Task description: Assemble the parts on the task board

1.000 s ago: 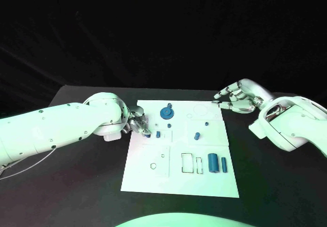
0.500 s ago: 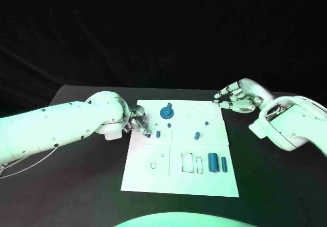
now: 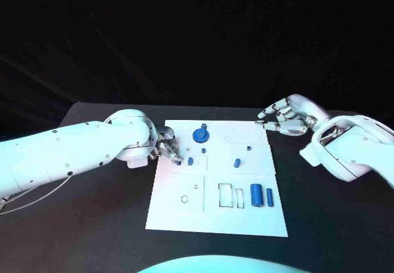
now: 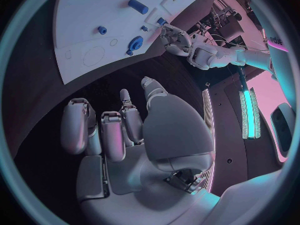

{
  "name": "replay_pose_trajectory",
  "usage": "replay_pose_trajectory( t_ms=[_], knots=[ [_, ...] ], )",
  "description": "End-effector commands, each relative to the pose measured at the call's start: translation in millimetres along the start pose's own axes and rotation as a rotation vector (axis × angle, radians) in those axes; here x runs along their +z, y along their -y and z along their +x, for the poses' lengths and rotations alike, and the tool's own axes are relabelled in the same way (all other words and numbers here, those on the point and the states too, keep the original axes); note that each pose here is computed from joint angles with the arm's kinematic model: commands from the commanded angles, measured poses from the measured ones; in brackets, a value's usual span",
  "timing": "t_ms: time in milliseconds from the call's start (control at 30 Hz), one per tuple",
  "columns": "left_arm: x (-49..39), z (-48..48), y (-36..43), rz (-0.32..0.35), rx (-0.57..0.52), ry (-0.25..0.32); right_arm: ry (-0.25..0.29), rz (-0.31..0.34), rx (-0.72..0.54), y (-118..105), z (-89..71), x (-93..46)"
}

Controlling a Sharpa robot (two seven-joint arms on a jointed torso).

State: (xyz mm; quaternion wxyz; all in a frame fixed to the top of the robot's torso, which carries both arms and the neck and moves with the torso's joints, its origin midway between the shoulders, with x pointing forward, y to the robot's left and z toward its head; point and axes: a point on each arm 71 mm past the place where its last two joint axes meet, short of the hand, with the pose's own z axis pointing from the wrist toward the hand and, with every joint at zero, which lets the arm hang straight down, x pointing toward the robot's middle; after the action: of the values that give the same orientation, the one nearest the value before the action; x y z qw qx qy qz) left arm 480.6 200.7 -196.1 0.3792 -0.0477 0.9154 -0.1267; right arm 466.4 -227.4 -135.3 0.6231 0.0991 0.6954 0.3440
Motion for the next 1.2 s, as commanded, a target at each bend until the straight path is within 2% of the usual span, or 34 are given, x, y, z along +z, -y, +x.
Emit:
replay_pose_trajectory(
  t_ms=[33, 367, 800, 1200],
  knots=[
    [2.2, 4.2, -0.8, -0.021, 0.000, -0.025, -0.004, -0.008, -0.003, -0.8, 0.4, -0.3],
    [4.0, 4.1, 0.2, -0.032, 0.004, -0.027, -0.002, -0.009, -0.002, -0.6, 0.2, -0.3],
    [4.0, 3.6, -2.8, -0.048, 0.016, -0.029, 0.000, -0.008, -0.002, -0.1, -0.3, -0.3],
    [0.0, 0.1, -6.4, -0.038, -0.023, 0.022, 0.001, -0.008, -0.002, 0.5, -0.5, 0.3]
  ],
)
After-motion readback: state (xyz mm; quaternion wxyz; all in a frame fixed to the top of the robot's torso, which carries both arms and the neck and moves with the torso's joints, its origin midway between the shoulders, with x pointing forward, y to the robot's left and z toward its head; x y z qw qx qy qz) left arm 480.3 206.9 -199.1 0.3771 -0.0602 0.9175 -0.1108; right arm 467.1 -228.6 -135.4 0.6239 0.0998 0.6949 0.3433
